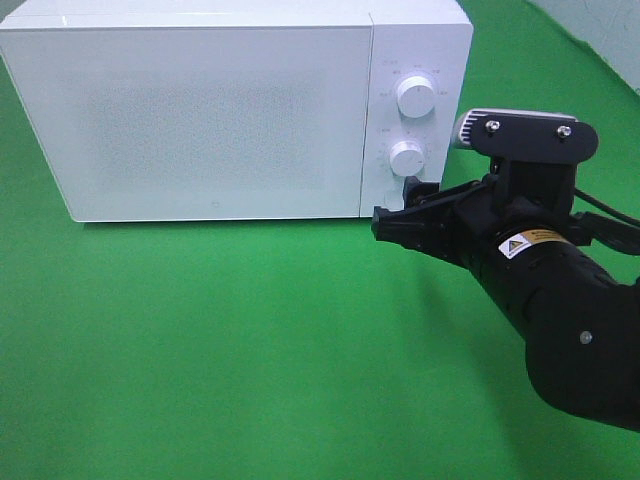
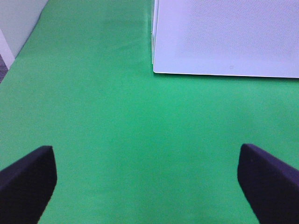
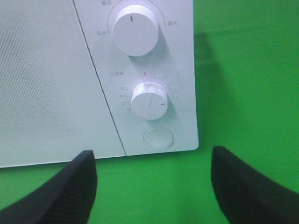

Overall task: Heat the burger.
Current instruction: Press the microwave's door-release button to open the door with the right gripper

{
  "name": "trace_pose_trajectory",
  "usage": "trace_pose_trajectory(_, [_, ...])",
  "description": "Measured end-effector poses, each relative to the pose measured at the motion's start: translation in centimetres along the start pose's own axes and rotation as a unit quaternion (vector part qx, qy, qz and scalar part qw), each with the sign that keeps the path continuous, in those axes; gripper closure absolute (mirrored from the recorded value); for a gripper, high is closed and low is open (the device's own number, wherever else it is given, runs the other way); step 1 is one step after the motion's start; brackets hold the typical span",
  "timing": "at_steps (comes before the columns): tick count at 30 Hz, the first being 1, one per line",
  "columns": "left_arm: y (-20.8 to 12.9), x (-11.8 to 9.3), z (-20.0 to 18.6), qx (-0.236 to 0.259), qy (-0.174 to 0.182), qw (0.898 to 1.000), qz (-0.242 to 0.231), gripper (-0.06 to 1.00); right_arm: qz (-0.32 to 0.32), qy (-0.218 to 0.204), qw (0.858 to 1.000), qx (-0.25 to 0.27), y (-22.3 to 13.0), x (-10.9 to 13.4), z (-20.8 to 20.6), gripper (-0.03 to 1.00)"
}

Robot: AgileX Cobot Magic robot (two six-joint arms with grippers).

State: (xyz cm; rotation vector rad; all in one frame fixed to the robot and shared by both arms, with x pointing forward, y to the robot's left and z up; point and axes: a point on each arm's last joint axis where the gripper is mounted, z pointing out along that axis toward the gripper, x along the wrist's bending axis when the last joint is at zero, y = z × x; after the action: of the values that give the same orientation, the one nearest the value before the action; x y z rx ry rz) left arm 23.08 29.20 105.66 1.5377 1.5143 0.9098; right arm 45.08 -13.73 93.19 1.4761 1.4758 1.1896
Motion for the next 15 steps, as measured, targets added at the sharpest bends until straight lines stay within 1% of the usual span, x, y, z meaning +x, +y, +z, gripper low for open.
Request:
trace_pose_trajectory(1, [0.0,0.0,0.0,0.0,0.0,1.0,0.0,-0.03,0.0,0.0,1.0,0.0,0.0,0.0,0.0,0.29])
trace_pose_trajectory(2, [0.0,0.0,0.0,0.0,0.0,1.0,0.0,-0.03,0.049,0.001,0.999,0.006,-0.11,0.03,0.0,0.33])
trace_pose_trajectory(3, [0.0,0.0,0.0,0.0,0.0,1.0,0.0,-0.03,0.113,0.002,0.994,0.015,-0.27,0.07,0.0,0.38])
trace_pose_trajectory(4, [0.0,0.0,0.0,0.0,0.0,1.0,0.0,-0.03,0.113,0.002,0.994,0.015,-0.27,0.07,0.0,0.38])
trace_pose_trajectory(5, [0.0,0.0,0.0,0.0,0.0,1.0,0.0,-0.03,0.175,0.002,0.984,0.027,-0.47,0.13,-0.01,0.43])
trace_pose_trajectory(6, [0.0,0.0,0.0,0.0,0.0,1.0,0.0,-0.03,0.175,0.002,0.984,0.027,-0.47,0.13,-0.01,0.43])
trace_pose_trajectory(7, [0.0,0.0,0.0,0.0,0.0,1.0,0.0,-0.03,0.244,0.0,0.969,0.036,-0.63,0.17,-0.02,0.49])
trace_pose_trajectory(8, [0.0,0.0,0.0,0.0,0.0,1.0,0.0,-0.03,0.244,0.0,0.969,0.036,-0.63,0.17,-0.02,0.49])
trace_pose_trajectory(9, [0.0,0.0,0.0,0.0,0.0,1.0,0.0,-0.03,0.306,-0.002,0.951,0.044,-0.77,0.21,-0.04,0.55])
trace_pose_trajectory(10, [0.0,0.0,0.0,0.0,0.0,1.0,0.0,-0.03,0.306,-0.002,0.951,0.044,-0.77,0.21,-0.04,0.55])
trace_pose_trajectory(11, [0.0,0.0,0.0,0.0,0.0,1.0,0.0,-0.03,0.364,-0.006,0.93,0.049,-0.87,0.23,-0.04,0.62])
trace_pose_trajectory(12, [0.0,0.0,0.0,0.0,0.0,1.0,0.0,-0.03,0.364,-0.006,0.93,0.049,-0.87,0.23,-0.04,0.62])
trace_pose_trajectory(13, [0.0,0.0,0.0,0.0,0.0,1.0,0.0,-0.03,0.395,-0.008,0.917,0.051,-0.9,0.24,-0.05,0.66])
trace_pose_trajectory(14, [0.0,0.0,0.0,0.0,0.0,1.0,0.0,-0.03,0.395,-0.008,0.917,0.051,-0.9,0.24,-0.05,0.66])
trace_pose_trajectory(15, [0.0,0.0,0.0,0.0,0.0,1.0,0.0,-0.03,0.45,-0.011,0.891,0.053,-0.95,0.25,-0.05,0.71])
